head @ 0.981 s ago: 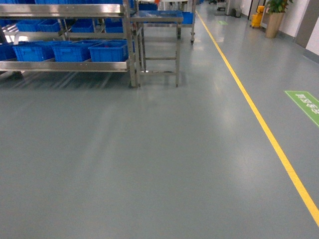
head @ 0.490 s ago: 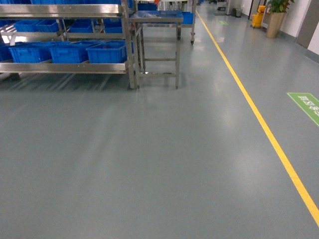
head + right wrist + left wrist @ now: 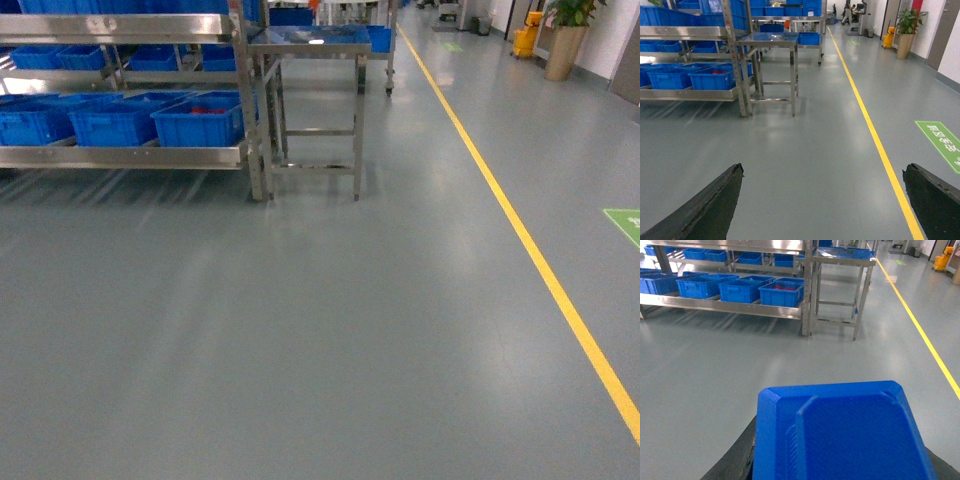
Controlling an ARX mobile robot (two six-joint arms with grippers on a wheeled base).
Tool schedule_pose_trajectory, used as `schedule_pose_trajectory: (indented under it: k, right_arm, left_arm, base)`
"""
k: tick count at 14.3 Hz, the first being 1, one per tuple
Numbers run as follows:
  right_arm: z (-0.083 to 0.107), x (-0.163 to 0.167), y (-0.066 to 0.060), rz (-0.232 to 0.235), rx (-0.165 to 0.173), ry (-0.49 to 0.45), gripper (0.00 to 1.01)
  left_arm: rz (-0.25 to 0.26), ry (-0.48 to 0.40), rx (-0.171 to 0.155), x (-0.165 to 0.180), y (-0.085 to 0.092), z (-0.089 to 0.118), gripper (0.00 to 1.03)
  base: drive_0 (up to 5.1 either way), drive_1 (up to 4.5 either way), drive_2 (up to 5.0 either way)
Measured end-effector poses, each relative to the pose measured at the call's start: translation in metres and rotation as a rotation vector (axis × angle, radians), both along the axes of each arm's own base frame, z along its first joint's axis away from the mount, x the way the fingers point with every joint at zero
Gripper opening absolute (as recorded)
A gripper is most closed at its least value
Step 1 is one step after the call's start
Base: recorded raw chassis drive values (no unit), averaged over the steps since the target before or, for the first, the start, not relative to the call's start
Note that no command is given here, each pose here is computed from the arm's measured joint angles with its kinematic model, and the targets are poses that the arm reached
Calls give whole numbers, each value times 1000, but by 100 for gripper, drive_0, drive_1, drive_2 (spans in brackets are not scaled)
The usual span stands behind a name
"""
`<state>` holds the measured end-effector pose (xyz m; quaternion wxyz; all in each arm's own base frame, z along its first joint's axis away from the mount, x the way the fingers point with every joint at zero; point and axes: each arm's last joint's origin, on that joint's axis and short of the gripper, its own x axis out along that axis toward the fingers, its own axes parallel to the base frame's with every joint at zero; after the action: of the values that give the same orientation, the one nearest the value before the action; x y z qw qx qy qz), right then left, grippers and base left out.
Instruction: Pick blue part to blue bin on bottom shelf
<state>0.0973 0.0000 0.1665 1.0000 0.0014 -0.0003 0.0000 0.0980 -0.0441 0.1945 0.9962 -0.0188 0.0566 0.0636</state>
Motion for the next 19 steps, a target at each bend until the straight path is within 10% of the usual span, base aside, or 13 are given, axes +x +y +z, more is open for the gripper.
schedule_pose_trajectory:
  k: [19]
  right_arm:
    - [0, 0, 0, 0, 0, -2, 98]
  left_arm:
    - [0, 1, 0, 0, 0, 0, 44]
  base:
    - [-4, 399, -407]
